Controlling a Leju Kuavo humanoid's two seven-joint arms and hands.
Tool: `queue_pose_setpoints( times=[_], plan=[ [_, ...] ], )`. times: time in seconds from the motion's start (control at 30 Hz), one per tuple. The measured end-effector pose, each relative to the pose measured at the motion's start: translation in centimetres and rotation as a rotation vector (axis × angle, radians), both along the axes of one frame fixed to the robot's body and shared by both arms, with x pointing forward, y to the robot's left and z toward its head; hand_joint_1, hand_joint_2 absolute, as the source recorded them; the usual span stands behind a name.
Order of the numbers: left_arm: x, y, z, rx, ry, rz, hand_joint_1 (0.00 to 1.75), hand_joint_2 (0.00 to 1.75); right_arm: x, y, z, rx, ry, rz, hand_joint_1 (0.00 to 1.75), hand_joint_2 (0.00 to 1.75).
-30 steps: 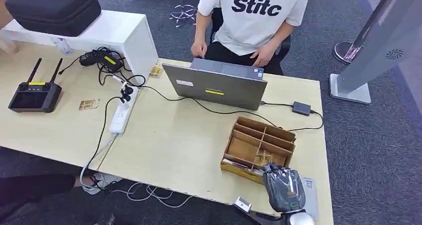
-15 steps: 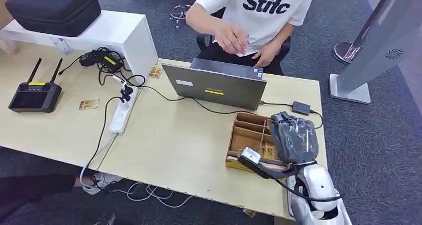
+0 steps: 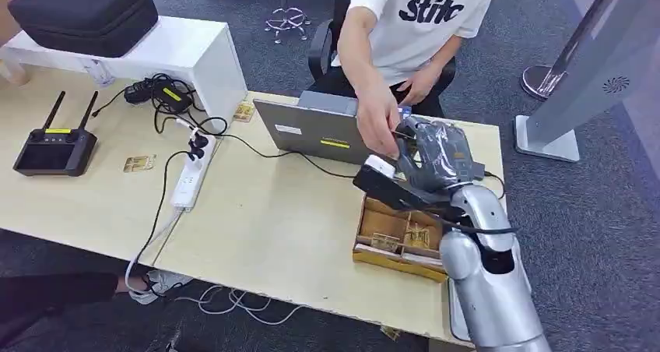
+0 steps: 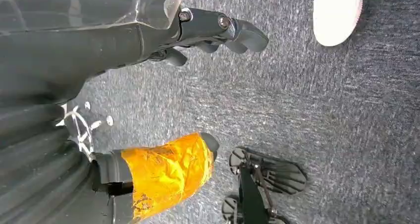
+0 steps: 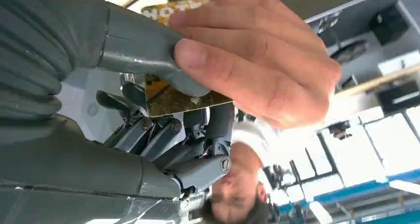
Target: Pass the card to the sensor for recognition and then transmit it.
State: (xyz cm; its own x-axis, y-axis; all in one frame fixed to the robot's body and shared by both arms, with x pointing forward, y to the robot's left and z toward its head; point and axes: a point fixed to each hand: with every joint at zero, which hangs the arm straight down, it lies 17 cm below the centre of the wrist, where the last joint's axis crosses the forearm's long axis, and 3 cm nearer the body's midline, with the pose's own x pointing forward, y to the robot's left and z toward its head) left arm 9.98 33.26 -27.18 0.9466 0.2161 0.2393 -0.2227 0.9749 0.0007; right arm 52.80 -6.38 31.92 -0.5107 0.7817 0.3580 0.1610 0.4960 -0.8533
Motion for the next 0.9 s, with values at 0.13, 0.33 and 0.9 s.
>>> queue_pose_setpoints(
  times=[0.13,0.33,0.9],
  plan=[
    [0.2,0.0,0.0,-0.001,0.002,-0.008,0.0,1.75,1.8,1.0,0.8,0.033,0.035,0.001,0.0,1.75],
    [0.1,0.1,0.0,0.005,0.006,-0.016,0.0,1.75,2.5,-2.9,3.2,0.704,0.202,0.186,0.0,1.75],
    [-0.4,0.2,0.0,0.002,0.001,-0.03,0.0,1.75,-7.7,-50.3,-21.5,1.694,-0.041,-0.529,0.0,1.75]
  ],
)
